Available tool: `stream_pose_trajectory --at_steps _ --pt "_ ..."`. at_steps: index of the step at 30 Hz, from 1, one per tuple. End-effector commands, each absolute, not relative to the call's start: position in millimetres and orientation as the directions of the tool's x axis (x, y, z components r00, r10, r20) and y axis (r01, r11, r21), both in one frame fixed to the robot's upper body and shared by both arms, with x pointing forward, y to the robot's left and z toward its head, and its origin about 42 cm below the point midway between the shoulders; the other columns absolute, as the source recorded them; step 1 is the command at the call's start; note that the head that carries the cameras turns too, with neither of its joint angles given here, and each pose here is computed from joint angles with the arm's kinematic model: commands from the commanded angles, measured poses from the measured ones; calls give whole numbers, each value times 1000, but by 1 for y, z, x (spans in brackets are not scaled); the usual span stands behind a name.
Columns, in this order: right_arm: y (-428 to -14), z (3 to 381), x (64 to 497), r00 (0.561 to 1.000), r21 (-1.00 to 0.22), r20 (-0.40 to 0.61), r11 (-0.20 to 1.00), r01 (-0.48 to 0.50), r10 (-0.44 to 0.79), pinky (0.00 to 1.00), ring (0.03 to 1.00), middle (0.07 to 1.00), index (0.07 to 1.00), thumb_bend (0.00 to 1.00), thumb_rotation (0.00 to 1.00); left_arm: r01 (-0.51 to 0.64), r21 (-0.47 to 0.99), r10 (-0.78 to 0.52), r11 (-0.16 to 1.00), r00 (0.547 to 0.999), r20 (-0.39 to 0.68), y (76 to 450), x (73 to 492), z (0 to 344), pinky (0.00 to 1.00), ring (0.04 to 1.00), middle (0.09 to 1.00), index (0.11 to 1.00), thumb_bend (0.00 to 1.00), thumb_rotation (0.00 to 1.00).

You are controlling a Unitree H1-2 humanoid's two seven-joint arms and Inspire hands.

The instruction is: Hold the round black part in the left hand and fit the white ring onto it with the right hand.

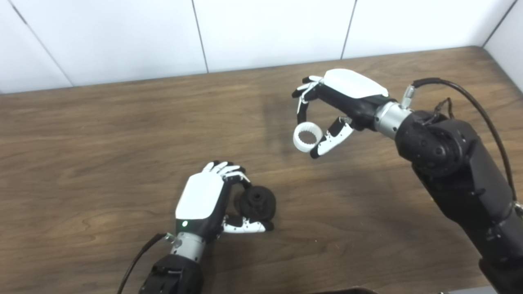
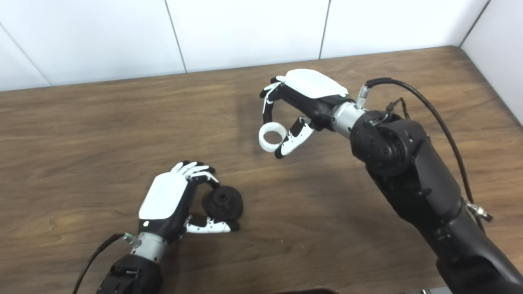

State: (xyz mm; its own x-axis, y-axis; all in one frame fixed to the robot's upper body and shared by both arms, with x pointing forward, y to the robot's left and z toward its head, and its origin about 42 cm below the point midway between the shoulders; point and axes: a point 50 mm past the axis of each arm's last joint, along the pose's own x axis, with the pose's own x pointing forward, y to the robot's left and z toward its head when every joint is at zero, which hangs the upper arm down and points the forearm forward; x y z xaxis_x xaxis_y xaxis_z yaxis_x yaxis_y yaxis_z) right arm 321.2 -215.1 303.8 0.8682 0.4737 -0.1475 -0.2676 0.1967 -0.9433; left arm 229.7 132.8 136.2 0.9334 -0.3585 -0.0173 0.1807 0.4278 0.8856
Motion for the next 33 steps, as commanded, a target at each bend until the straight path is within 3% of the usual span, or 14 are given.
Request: stream_pose_trajectory --at_steps 1,16,33 --pt "-204 319 312 848 -958 -82 192 -211 524 933 965 867 484 525 140 232 888 -379 396 922 -72 126 230 129 937 876 789 484 525 54" --pt "-183 308 295 771 -953 -120 145 -266 626 942 963 867 484 525 142 228 884 -371 408 926 -68 112 235 138 944 874 782 482 525 53" --pt "-169 289 291 738 -940 -139 146 -307 660 920 953 854 483 525 138 239 883 -368 404 926 -82 111 238 142 943 869 789 482 525 54"
